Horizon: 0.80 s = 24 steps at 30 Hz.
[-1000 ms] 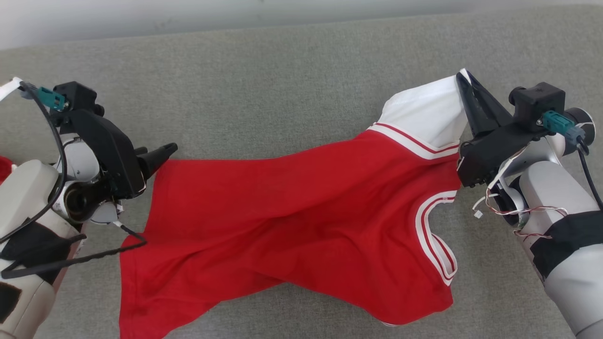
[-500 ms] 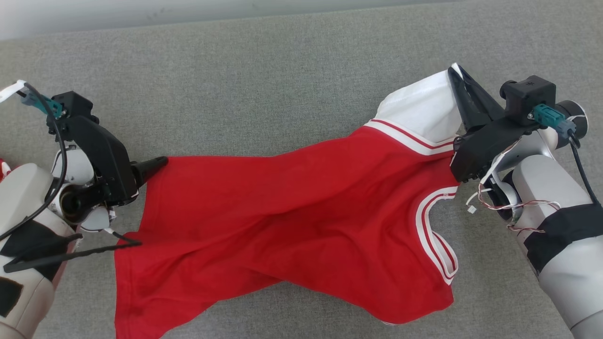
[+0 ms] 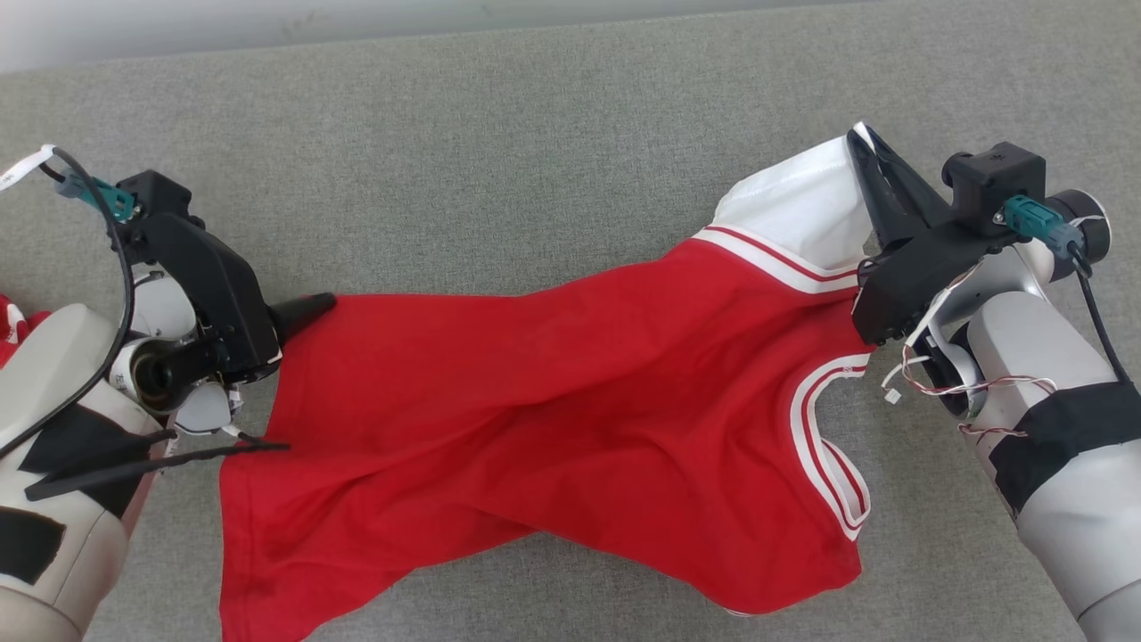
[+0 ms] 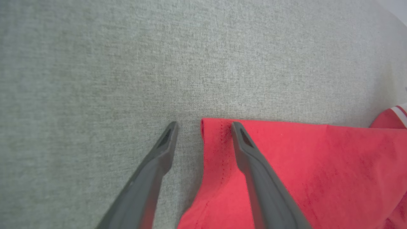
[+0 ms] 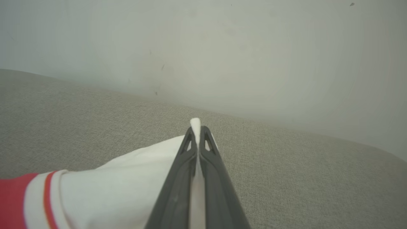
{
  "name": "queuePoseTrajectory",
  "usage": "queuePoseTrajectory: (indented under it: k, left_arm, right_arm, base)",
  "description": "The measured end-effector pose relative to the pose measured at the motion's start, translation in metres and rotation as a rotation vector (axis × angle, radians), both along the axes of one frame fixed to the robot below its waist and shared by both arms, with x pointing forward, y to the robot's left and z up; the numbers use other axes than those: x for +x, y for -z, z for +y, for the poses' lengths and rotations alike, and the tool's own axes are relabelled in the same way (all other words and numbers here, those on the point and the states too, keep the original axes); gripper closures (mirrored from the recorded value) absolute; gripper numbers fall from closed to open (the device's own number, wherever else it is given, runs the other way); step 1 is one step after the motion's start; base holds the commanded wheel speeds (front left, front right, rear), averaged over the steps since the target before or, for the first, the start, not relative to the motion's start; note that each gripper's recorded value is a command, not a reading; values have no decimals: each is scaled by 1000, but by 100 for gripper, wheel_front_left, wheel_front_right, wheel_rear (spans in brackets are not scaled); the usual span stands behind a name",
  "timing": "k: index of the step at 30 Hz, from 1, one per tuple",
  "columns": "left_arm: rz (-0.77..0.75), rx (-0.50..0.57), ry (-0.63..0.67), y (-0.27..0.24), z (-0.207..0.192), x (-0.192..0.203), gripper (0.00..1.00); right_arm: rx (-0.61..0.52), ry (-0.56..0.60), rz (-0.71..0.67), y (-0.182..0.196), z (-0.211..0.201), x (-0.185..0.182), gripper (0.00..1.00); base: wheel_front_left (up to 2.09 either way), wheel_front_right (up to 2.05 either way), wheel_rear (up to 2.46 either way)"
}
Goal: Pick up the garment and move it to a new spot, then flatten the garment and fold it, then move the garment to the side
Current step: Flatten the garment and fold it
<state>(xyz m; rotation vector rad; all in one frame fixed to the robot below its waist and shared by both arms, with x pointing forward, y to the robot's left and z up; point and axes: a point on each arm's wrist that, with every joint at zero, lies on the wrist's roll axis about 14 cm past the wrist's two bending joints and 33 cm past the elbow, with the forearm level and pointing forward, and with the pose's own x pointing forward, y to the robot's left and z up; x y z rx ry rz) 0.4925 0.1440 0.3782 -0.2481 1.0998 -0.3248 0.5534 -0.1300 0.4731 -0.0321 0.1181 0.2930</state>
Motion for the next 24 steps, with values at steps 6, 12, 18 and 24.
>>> queuePoseTrajectory:
  k: [6, 12, 18, 24]
  left_arm:
    - [15, -37, -7, -2, -7, -3, 100]
    - [-128, -71, -69, -33, -2, 20, 100]
    - [-331, -92, -87, -82, 2, 49, 100]
    - [-637, -140, -103, -174, -1, 89, 100]
  right_arm:
    - [-7, 3, 9, 3, -2, -1, 100]
    - [-6, -7, -8, -6, 1, 1, 100]
    - [-9, -32, -93, -49, 8, 22, 100]
    - [-1, -24, -290, -147, 6, 57, 100]
  base:
    - [0, 0, 0]
    - [0, 0, 0]
    - [0, 0, 0]
    - [0, 0, 0]
